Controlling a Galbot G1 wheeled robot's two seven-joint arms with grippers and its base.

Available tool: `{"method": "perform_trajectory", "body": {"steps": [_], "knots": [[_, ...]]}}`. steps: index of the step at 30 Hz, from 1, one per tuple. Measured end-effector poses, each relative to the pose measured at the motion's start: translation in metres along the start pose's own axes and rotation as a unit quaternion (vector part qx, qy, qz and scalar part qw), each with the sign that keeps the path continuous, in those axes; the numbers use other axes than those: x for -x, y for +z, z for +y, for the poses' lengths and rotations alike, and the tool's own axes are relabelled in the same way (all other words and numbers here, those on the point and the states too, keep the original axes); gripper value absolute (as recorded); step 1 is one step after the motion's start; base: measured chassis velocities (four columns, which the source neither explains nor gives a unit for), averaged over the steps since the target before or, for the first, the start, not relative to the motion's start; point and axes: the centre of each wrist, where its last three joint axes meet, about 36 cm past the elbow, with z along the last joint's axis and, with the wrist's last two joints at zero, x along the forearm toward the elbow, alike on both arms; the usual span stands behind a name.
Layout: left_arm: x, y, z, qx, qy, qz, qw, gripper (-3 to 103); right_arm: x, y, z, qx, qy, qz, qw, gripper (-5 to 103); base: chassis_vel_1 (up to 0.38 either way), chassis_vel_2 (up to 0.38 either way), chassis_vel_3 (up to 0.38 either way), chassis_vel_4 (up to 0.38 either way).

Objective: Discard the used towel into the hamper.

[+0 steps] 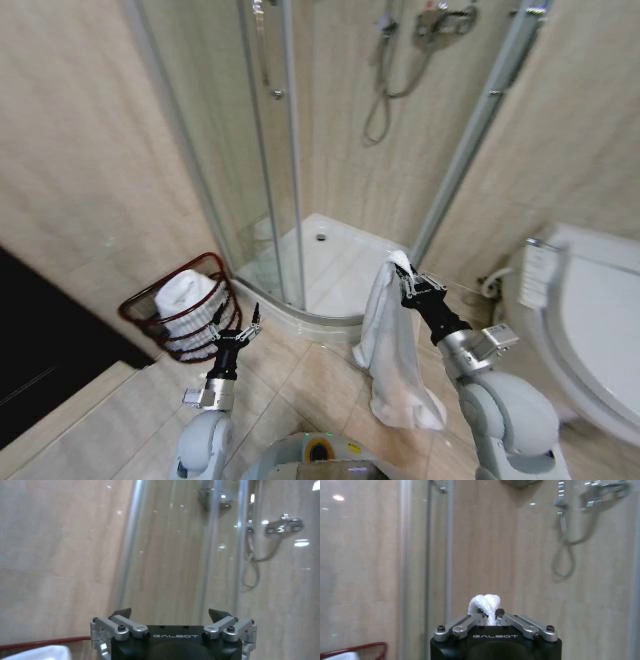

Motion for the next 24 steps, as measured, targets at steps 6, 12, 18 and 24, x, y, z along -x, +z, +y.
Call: {"method": "perform_trajectory", "body": {"steps": [6, 12, 18, 24], "knots": [[-0.0004, 0.0010, 0.0003, 0.001, 0.004, -0.001, 1.0000, 100, -0.0016, 0.0010, -0.0009, 0.000, -0.016, 0.004, 1.000, 4, 0.125, 0.124, 0.120, 0.118], [-0.0029, 0.0010, 0.0025, 0.002, 0.005, -0.002, 1.0000, 100, -0.0013, 0.0012, -0.0001, 0.001, -0.028, 0.004, 1.000, 4, 0.127, 0.119, 0.147, 0.133], [-0.0021, 0.0006, 0.0033, 0.002, 0.005, -0.005, 1.0000, 100, 0.0012, -0.0017, -0.0019, -0.007, -0.033, -0.002, 0.999, 4, 0.118, 0.116, 0.114, 0.121], [-0.0022, 0.0012, 0.0022, 0.001, 0.007, -0.004, 1.0000, 100, 0.0015, -0.0021, -0.0023, -0.007, -0.034, -0.003, 0.999, 4, 0.126, 0.126, 0.122, 0.130]]}}
